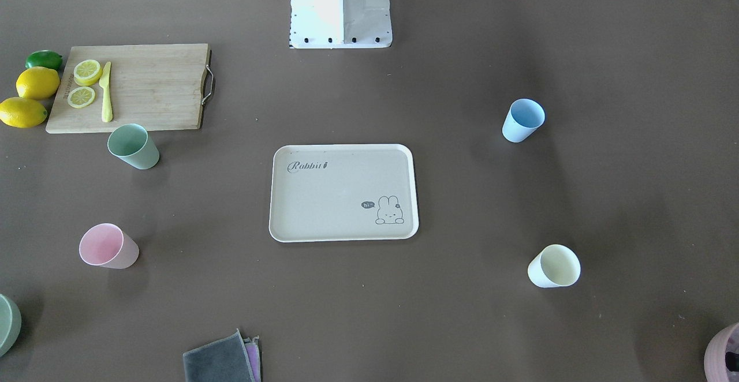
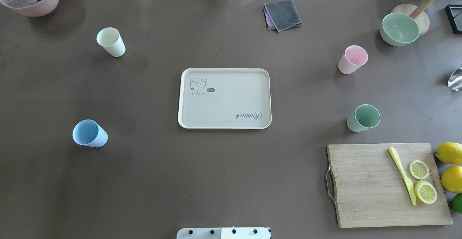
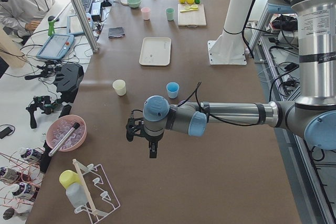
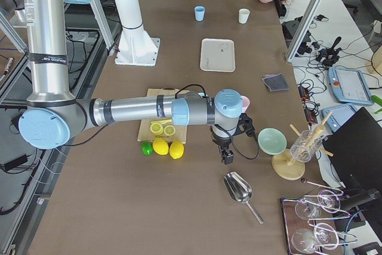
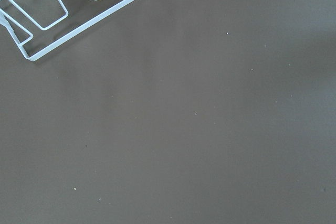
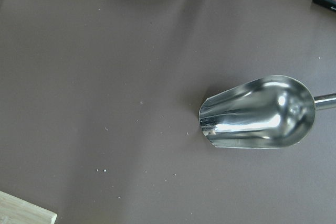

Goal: Place all cups on tray

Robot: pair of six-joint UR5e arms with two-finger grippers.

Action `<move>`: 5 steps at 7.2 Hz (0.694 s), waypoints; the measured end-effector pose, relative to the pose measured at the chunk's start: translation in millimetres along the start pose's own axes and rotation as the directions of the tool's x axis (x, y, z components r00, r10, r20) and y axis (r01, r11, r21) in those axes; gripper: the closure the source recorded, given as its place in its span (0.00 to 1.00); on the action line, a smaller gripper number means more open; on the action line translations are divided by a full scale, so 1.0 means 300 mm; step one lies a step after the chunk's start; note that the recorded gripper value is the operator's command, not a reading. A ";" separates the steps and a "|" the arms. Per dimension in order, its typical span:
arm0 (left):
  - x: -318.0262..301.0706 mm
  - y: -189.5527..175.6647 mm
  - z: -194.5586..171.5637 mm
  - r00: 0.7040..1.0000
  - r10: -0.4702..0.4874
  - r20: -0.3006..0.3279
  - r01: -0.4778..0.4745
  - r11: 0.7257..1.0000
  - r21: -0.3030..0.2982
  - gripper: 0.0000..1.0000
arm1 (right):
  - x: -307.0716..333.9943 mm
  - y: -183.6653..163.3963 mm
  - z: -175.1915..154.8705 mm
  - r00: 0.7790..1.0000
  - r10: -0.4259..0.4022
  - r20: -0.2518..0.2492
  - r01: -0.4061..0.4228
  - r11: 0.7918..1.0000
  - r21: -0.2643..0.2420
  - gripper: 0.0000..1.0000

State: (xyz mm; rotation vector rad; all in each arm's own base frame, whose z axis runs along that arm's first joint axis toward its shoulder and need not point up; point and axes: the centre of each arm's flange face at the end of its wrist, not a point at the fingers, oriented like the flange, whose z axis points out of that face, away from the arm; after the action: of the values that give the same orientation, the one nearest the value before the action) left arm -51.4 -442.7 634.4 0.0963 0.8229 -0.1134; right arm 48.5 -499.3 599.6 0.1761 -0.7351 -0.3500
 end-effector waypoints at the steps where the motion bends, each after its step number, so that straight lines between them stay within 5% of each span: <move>1: 0.000 0.001 0.000 1.000 0.001 -0.001 -0.001 1.000 0.000 0.02 | -0.004 0.002 -0.007 1.000 -0.002 -0.002 0.002 1.000 0.004 0.00; 5: 0.006 0.000 -0.003 1.000 0.005 -0.003 -0.005 1.000 0.002 0.02 | -0.037 0.013 -0.039 1.000 -0.019 -0.001 0.019 1.000 0.025 0.00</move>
State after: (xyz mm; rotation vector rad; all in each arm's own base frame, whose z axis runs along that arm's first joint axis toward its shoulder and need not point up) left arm -51.0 -442.8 632.4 0.1002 0.8252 -0.1094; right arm 49.8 -491.1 585.2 0.2068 -0.7375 -0.3588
